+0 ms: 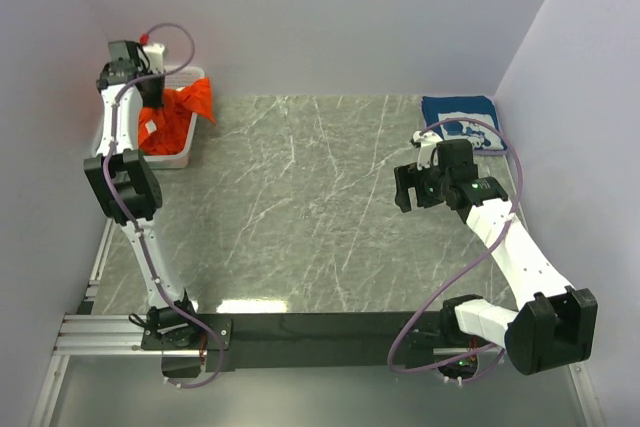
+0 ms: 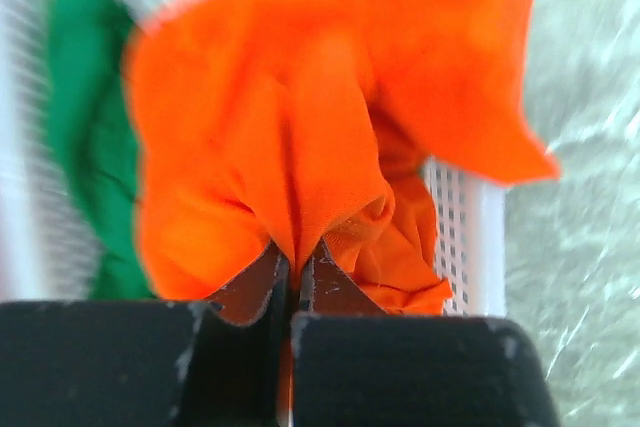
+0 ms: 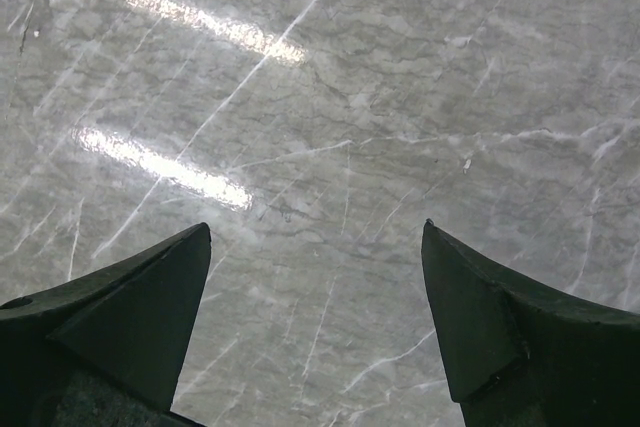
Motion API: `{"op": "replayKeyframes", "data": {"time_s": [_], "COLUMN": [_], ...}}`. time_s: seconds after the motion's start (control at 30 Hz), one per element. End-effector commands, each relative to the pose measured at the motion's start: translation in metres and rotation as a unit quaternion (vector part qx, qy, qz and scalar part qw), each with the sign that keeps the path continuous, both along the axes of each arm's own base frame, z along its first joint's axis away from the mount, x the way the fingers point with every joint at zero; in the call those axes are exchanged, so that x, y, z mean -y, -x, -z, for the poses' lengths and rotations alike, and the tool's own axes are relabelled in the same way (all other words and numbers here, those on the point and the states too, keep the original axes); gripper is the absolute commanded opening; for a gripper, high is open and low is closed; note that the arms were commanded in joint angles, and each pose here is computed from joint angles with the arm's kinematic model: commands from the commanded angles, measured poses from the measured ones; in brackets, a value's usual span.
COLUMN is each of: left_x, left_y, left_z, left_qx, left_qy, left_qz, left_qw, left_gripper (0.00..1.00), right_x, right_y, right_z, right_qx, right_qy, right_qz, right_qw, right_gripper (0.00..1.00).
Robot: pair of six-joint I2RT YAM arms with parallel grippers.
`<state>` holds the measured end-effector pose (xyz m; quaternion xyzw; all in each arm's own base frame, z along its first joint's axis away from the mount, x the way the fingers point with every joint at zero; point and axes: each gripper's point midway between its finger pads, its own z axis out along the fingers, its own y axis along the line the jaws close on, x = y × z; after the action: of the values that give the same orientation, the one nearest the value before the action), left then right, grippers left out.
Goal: Fold and stack the t-shirts
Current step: Grab the tshirt from the pile, then move the tshirt to the center of the board
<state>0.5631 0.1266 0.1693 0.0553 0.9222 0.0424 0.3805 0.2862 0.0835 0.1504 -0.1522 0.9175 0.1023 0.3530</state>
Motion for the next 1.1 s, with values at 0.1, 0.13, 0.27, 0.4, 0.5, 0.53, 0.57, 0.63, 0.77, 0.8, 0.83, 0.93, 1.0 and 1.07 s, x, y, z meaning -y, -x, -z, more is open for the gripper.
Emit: {"op": "replayKeyframes", "data": {"time_s": [0.1, 0.13, 0.27, 0.4, 0.5, 0.53, 0.57, 0.63, 0.77, 0.8, 0.83, 0.93, 1.0, 1.07], "left_x": [-0.002, 0.003, 0.031, 0.080, 0.125, 0.140, 0.168, 0.194, 0.259, 0.266, 0.272, 0.283, 0.288, 0.288], "left_y": [-0.006, -0.003, 0.029, 0.066, 0.100, 0.109, 0.127, 0.138, 0.172, 0.178, 0.184, 0.212, 0.229, 0.242], "left_z": [-0.197, -0.216, -0.317, -0.401, -0.443, -0.449, -0.463, -0.462, -0.467, -0.472, -0.477, -0.507, -0.522, -0.533], "left_qx": [0.239, 0.263, 0.383, 0.474, 0.514, 0.518, 0.530, 0.523, 0.500, 0.501, 0.503, 0.519, 0.522, 0.529], "left_qy": [-0.034, -0.033, -0.007, 0.025, 0.079, 0.094, 0.114, 0.138, 0.218, 0.232, 0.246, 0.300, 0.331, 0.353], "left_qz": [0.002, 0.007, 0.038, 0.098, 0.130, 0.148, 0.173, 0.195, 0.256, 0.264, 0.272, 0.296, 0.311, 0.315], "left_qw": [0.971, 0.964, 0.923, 0.875, 0.844, 0.837, 0.822, 0.818, 0.798, 0.790, 0.783, 0.743, 0.722, 0.705], "left_gripper": [0.01, 0.01, 0.01, 0.01, 0.01, 0.01, 0.01, 0.01, 0.01, 0.01, 0.01, 0.01, 0.01, 0.01], "right_x": [-0.003, -0.002, -0.003, -0.006, -0.005, -0.004, -0.002, 0.000, 0.009, 0.008, 0.009, 0.014, 0.018, 0.018], "right_y": [-0.011, -0.012, -0.013, -0.015, -0.016, -0.017, -0.019, -0.022, -0.026, -0.026, -0.027, -0.028, -0.029, -0.028], "right_z": [-0.022, -0.022, -0.022, -0.022, -0.021, -0.023, -0.023, -0.027, -0.028, -0.028, -0.030, -0.032, -0.034, -0.036], "right_qx": [0.031, 0.032, 0.033, 0.026, 0.022, 0.025, 0.025, 0.031, 0.027, 0.025, 0.025, 0.028, 0.029, 0.031], "right_qy": [-0.006, -0.005, -0.007, -0.012, -0.009, -0.007, -0.003, 0.001, 0.004, 0.000, -0.003, -0.008, -0.013, -0.019], "right_qz": [-0.006, -0.005, -0.005, -0.009, -0.008, -0.005, -0.001, 0.007, 0.025, 0.025, 0.026, 0.035, 0.041, 0.040], "right_qw": [0.999, 0.999, 0.999, 1.000, 1.000, 1.000, 1.000, 0.999, 0.999, 0.999, 0.999, 0.999, 0.999, 0.999], "right_gripper": [0.91, 0.91, 0.91, 0.91, 0.91, 0.91, 0.91, 0.91, 0.91, 0.91, 0.92, 0.93, 0.93, 0.93]}}
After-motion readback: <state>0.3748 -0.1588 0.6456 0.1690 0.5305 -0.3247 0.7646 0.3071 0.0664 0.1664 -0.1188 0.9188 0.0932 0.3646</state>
